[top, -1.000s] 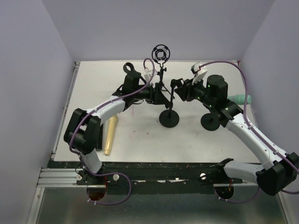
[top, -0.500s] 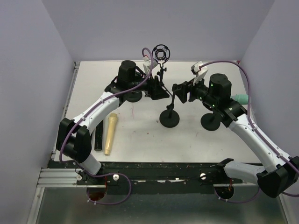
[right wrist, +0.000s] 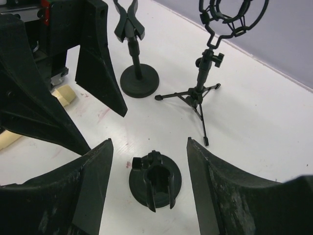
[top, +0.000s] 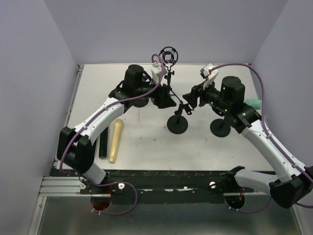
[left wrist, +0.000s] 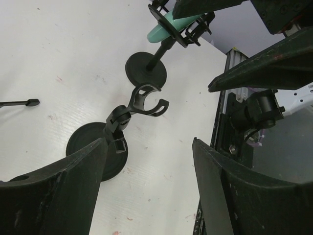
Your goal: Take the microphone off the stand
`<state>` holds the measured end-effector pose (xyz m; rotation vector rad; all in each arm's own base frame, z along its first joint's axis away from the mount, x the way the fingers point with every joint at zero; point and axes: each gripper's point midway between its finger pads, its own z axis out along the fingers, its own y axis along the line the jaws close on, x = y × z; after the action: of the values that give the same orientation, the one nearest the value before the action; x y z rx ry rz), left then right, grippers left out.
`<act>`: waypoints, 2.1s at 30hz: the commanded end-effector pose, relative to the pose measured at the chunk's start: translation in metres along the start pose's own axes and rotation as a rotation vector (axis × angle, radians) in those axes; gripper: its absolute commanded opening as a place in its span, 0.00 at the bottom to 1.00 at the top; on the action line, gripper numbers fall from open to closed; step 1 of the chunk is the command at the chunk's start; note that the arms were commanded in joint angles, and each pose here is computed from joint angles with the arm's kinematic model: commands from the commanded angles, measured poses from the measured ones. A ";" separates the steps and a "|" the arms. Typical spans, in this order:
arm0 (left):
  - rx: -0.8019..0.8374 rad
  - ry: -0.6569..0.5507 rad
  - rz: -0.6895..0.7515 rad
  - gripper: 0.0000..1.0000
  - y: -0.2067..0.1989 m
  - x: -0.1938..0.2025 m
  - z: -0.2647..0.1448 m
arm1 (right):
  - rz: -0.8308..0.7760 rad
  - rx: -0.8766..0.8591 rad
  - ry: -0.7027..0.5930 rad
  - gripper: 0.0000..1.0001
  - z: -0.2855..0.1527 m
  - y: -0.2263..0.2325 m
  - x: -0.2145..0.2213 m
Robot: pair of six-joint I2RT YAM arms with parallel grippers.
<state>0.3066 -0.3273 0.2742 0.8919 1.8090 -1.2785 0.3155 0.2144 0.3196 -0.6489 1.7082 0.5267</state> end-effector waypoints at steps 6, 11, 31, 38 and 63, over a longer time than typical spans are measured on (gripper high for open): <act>0.003 -0.044 0.272 0.78 -0.051 -0.042 -0.038 | -0.077 -0.184 0.166 0.71 0.027 0.020 0.049; -0.074 -0.042 0.360 0.79 -0.055 -0.039 -0.056 | -0.098 -0.181 0.207 0.70 0.036 0.016 0.072; -0.150 -0.070 0.396 0.80 -0.058 -0.021 -0.081 | -0.077 -0.135 0.400 0.42 0.057 0.000 0.138; -0.174 -0.088 0.364 0.80 -0.049 -0.024 -0.085 | -0.111 0.059 0.380 0.30 0.066 -0.035 0.127; -0.193 -0.070 0.351 0.80 -0.041 -0.015 -0.084 | -0.134 0.393 0.449 0.23 0.068 -0.141 0.133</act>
<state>0.2628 -0.2632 0.3229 1.0081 1.6113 -0.9140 0.4266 0.1605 0.1899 -0.6058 2.0376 0.0897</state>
